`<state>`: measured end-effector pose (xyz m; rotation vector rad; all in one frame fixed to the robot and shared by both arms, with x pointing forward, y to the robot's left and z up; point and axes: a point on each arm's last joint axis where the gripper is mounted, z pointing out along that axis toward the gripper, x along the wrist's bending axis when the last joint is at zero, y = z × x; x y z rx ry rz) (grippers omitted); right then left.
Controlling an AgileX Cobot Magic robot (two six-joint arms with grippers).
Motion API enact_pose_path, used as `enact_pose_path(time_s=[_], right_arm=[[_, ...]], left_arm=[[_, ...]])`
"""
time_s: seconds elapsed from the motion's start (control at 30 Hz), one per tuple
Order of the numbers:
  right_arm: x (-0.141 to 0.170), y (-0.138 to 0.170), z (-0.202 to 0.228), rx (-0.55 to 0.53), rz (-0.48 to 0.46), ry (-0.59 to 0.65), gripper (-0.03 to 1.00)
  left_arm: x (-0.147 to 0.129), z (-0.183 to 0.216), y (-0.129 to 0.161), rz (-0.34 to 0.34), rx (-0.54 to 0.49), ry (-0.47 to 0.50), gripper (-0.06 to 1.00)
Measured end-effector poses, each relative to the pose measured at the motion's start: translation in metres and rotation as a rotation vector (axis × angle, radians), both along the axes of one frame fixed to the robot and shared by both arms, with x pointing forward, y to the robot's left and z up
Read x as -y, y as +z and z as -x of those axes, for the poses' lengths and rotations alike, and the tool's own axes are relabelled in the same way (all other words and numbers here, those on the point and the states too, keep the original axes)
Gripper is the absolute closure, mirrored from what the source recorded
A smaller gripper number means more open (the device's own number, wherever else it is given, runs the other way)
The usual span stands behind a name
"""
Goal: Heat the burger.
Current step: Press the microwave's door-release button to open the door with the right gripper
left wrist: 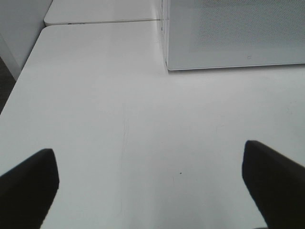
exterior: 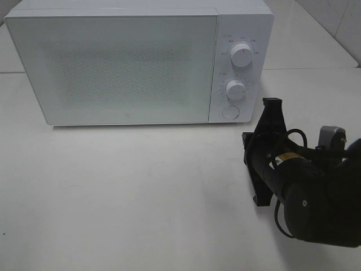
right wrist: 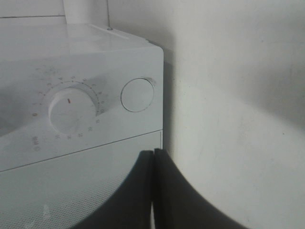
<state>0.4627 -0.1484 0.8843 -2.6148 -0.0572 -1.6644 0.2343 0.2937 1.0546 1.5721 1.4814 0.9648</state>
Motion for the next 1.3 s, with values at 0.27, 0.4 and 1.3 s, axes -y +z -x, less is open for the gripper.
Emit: enact_pose_path(time_s=[0.27, 0.4, 1.3], right_arm=[[-0.011, -0.004, -0.035, -0.014, -0.003, 0.038, 0.96], [-0.011, -0.005, -0.049, -0.006, 0.005, 0.046, 0.96], [-0.004, -0.025, -0.102, -0.018, 0.023, 0.035, 0.96]], left_arm=[[0.0, 0.0, 0.0, 0.0, 0.0, 0.0, -0.05], [0.0, 0.0, 0.0, 0.0, 0.0, 0.0, -0.05], [0.0, 0.0, 0.0, 0.0, 0.0, 0.0, -0.05]])
